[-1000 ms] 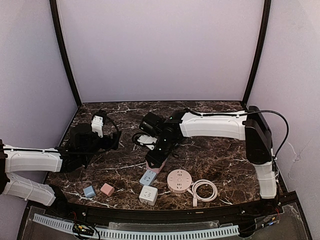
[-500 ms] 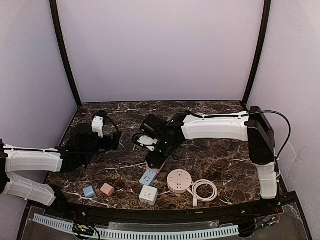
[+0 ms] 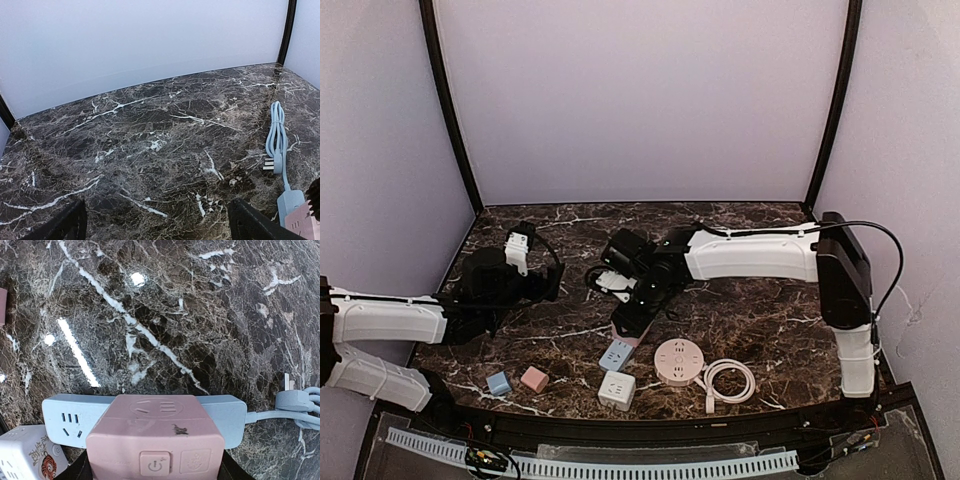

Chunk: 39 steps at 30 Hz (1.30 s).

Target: Insert the plug

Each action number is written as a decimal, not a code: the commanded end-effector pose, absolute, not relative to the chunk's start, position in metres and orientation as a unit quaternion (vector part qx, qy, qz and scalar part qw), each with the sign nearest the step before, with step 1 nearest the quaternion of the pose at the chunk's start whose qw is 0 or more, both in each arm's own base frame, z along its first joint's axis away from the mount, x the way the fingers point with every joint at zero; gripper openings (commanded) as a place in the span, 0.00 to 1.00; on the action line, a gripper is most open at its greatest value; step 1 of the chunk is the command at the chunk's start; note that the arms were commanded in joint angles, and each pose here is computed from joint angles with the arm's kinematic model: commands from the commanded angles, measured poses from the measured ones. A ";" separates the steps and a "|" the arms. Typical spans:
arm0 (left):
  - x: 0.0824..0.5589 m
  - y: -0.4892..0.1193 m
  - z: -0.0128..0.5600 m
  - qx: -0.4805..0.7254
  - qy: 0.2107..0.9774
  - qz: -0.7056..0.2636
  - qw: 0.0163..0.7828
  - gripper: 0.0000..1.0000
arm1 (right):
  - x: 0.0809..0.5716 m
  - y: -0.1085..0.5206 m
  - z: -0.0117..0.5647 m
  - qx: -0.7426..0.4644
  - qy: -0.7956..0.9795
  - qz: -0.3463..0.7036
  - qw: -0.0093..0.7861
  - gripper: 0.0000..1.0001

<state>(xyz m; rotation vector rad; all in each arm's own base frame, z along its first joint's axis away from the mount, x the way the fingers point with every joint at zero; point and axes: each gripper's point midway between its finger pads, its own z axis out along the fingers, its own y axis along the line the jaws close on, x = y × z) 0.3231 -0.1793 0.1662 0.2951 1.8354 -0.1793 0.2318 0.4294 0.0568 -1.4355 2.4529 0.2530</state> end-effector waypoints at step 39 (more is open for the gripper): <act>0.267 -0.249 0.175 0.184 0.836 -0.285 0.431 1.00 | 0.292 0.324 0.164 -0.287 0.898 0.111 0.313 0.98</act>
